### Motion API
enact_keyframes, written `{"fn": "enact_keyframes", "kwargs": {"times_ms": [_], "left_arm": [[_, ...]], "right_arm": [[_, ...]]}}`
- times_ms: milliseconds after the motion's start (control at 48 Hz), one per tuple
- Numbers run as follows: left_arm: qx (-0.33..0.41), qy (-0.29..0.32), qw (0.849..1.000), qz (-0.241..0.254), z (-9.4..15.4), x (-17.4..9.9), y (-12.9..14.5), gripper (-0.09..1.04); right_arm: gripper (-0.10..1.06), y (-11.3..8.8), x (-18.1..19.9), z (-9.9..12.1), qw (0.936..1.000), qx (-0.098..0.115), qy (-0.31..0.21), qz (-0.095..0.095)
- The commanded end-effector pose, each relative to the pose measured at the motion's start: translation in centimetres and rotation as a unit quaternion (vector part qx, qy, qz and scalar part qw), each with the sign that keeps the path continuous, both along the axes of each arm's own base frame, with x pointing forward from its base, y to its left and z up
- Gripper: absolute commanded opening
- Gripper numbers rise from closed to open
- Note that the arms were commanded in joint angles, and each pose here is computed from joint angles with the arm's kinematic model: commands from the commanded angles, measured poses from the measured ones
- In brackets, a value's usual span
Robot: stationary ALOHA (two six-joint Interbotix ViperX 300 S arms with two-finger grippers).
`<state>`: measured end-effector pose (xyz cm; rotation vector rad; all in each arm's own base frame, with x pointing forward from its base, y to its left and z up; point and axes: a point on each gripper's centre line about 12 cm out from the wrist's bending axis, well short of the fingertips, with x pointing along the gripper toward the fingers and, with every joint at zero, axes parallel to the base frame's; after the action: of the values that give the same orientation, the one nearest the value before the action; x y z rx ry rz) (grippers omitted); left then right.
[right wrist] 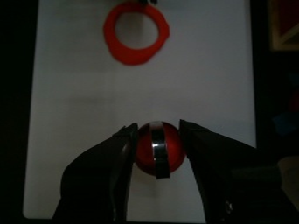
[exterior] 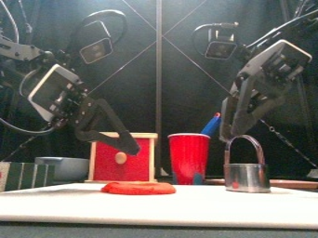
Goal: Get the cutter from the drawer then cut the dough then place the extra dough in the bowl
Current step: Place the extra dough in the bowl
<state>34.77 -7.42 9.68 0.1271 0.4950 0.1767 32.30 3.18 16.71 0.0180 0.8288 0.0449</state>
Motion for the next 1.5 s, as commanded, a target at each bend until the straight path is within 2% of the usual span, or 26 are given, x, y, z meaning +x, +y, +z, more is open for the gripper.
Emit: {"fn": "enact_keyframes", "kwargs": {"times_ms": [21, 229, 354, 562, 896, 1312, 1396, 1500], "left_arm": [[0.001, 0.014, 1.0, -0.01, 0.3, 0.6, 0.2, 0.59], [0.001, 0.045, 0.999, -0.02, -0.1, 0.8, 1.0, 0.7], [0.002, 0.046, 0.999, -0.013, -0.2, 1.0, 1.5, 0.75], [-0.001, 0.054, 0.998, -0.012, -0.6, 1.6, 1.7, 0.75], [-0.019, 0.084, 0.996, -0.023, -1.7, 1.9, 1.1, 0.73], [-0.016, 0.087, 0.996, -0.025, -1.9, 1.8, 1.1, 0.58], [-0.009, 0.074, 0.997, -0.024, -1.3, 2.1, 1.2, 0.58], [0.016, 0.03, 0.999, -0.021, 1.1, 2.5, 1.9, 0.57]], "right_arm": [[0.8, 0.0, 0.8, 3.1, 0.9979, 0.011, -0.064, -0.001], [0.8, 0.2, 1.4, 4.2, 0.992, 0.024, -0.124, 0.002], [0.8, 0.1, 1.4, 4.2, 0.9914, 0.026, -0.128, 0.001], [0.8, 0.1, 1.5, 3.6, 0.9922, 0.028, -0.122, -0.002], [0.8, 0.1, 1.9, 3.3, 0.9907, 0.032, -0.132, -0.001], [0.8, 0.1, 2.0, 2.9, 0.9908, 0.033, -0.131, -0.003], [0.8, 0.1, 2.1, 2.9, 0.9908, 0.033, -0.131, -0.003], [0.8, 0.1, 2.0, 2.8, 0.9909, 0.033, -0.13, -0.003]]}}
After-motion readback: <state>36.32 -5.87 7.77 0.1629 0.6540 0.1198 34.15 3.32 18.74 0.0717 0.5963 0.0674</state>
